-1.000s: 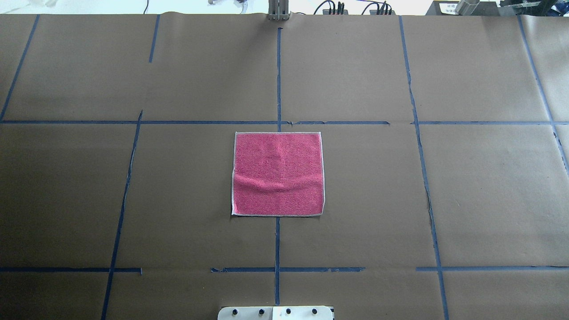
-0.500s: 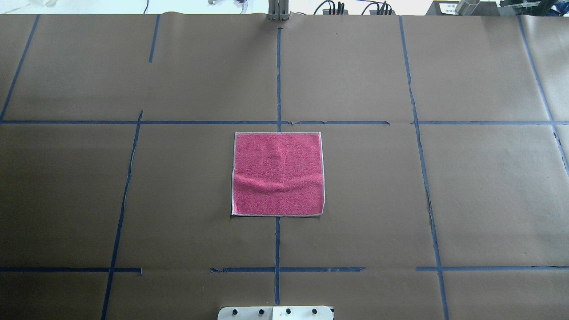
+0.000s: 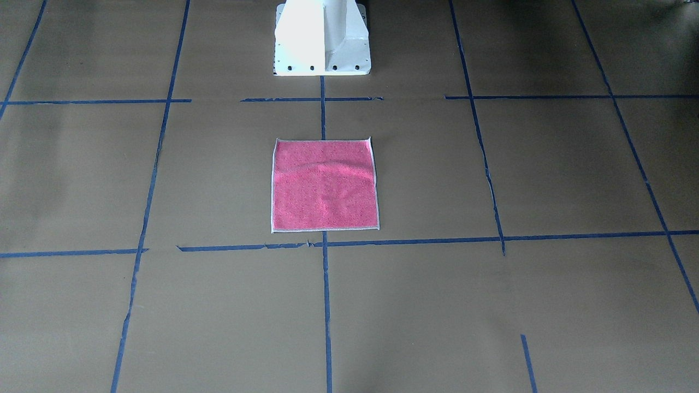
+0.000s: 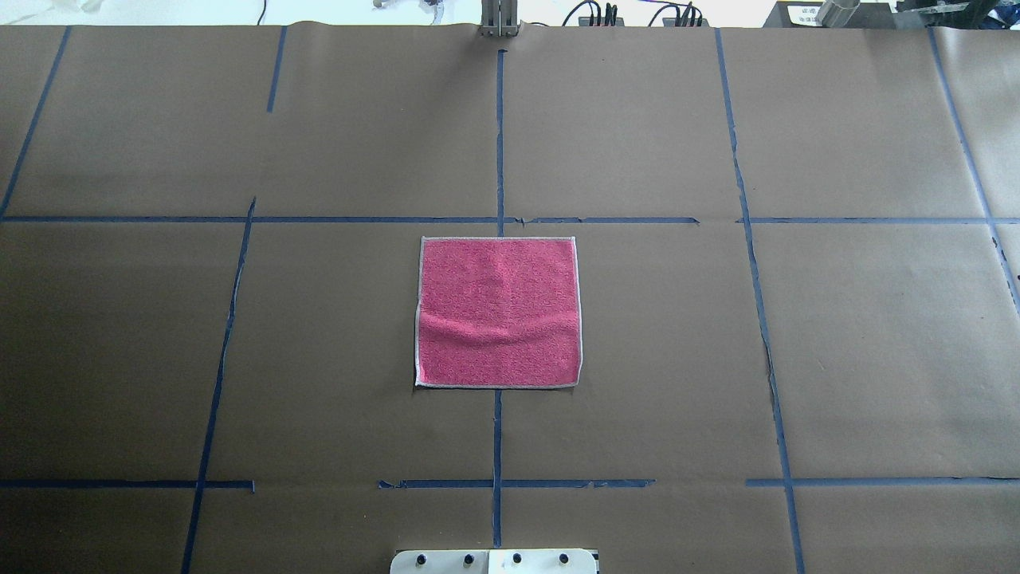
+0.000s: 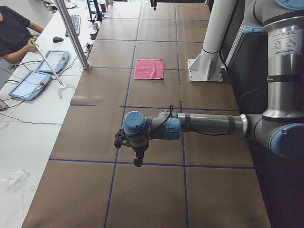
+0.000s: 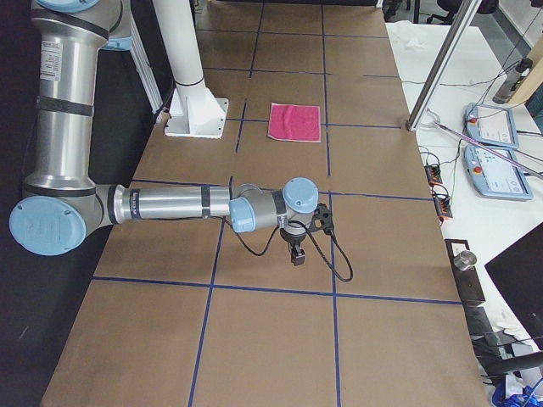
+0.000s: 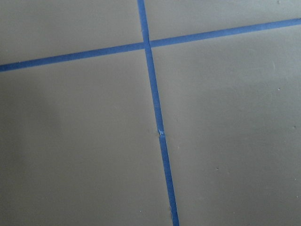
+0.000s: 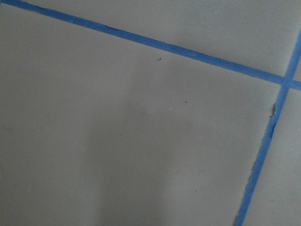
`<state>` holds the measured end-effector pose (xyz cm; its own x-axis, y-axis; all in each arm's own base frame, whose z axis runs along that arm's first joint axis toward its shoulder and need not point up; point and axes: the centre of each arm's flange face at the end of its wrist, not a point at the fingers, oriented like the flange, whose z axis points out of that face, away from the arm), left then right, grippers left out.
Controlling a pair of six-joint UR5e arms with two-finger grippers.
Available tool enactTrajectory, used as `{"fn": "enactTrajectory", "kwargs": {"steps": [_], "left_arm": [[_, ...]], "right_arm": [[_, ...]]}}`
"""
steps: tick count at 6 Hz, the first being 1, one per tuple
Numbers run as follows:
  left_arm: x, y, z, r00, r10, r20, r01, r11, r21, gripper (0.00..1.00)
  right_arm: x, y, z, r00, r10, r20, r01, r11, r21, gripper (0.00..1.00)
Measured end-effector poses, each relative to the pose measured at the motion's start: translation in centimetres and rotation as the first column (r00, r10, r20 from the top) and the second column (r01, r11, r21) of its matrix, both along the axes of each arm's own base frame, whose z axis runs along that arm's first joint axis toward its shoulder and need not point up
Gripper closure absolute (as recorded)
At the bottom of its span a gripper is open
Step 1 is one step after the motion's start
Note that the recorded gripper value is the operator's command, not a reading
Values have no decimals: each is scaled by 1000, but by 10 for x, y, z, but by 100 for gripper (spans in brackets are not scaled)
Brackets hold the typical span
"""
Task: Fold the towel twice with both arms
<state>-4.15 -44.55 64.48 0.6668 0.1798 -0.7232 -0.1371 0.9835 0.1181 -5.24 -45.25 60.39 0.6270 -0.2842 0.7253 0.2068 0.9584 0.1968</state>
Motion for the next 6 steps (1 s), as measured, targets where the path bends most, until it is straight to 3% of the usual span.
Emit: {"fn": "enactTrajectory", "kwargs": {"steps": [2, 4, 6], "left_arm": [[0, 2, -3, 1000, 0, -3, 0, 1000, 17, 0], [0, 1, -4, 1000, 0, -4, 0, 1000, 22, 0], [2, 0, -8, 1000, 1, -11, 0, 999, 34, 0]], "right_arm": [[-65, -2, -75, 997, 77, 31, -74, 992, -101, 0], [-151, 5, -162, 984, 161, 82, -142, 969, -202, 0], [-264, 34, -226, 961, 264, 86, -233, 934, -270, 0]]}}
